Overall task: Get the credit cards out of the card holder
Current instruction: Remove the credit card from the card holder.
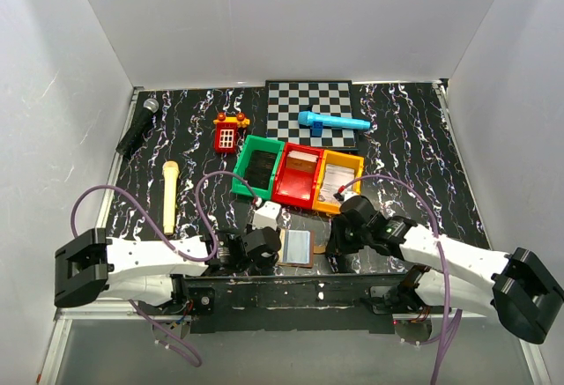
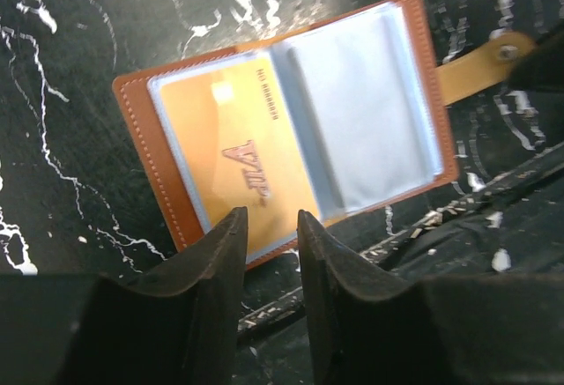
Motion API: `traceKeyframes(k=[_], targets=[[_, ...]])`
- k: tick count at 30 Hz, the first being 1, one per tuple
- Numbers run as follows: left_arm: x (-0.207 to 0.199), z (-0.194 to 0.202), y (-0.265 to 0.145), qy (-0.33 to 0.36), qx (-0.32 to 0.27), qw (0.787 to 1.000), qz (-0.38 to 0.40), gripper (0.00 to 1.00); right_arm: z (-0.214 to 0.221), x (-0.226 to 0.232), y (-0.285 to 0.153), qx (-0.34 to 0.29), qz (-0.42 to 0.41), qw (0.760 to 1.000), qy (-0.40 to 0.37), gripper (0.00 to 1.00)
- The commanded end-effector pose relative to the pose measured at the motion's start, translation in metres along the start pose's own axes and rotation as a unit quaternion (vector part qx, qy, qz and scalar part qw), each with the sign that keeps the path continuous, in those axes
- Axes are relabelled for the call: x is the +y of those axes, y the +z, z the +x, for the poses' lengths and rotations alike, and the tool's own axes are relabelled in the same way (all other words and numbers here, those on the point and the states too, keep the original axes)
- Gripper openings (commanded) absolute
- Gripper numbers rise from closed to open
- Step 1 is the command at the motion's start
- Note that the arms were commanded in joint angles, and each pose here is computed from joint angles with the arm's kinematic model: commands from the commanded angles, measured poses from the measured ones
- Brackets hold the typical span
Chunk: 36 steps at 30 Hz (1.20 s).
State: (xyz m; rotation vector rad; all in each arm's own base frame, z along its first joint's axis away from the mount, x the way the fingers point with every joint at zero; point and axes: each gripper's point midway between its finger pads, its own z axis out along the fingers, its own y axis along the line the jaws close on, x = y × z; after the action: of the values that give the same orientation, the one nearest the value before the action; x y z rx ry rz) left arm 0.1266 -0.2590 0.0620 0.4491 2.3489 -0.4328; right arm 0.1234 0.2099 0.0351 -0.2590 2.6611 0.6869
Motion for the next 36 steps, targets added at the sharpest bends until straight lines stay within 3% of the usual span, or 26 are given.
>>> traceKeyframes(k=[1,5,12,17,22,30,36], targets=[[0.007,0.012,0.008,-0.031,0.013,0.999,-0.007,0.27,-0.01,0.009,-0.011,-0.013,-0.018,1.0,-0.017,0.4],[0.011,0.013,0.009,-0.04,0.01,0.999,-0.016,0.24,-0.017,0.011,-0.024,-0.026,-0.015,0.999,-0.03,0.55],[0.01,0.012,0.009,-0.046,0.009,0.999,-0.016,0.21,-0.046,0.047,-0.061,-0.071,-0.073,0.994,-0.047,0.52],[0.015,0.006,0.004,-0.074,-0.012,0.997,-0.017,0.2,-0.061,0.109,-0.08,-0.085,-0.221,0.97,-0.058,0.48],[0.025,-0.004,-0.011,-0.112,-0.047,0.992,-0.016,0.21,-0.058,0.136,-0.06,-0.037,-0.26,0.964,-0.049,0.45],[0.03,-0.009,-0.02,-0.151,-0.076,0.985,0.017,0.23,-0.059,0.138,-0.01,-0.019,-0.251,0.968,-0.018,0.38],[0.036,-0.01,-0.009,-0.154,-0.063,0.986,0.017,0.22,-0.053,0.136,0.023,-0.01,-0.235,0.972,-0.008,0.43]])
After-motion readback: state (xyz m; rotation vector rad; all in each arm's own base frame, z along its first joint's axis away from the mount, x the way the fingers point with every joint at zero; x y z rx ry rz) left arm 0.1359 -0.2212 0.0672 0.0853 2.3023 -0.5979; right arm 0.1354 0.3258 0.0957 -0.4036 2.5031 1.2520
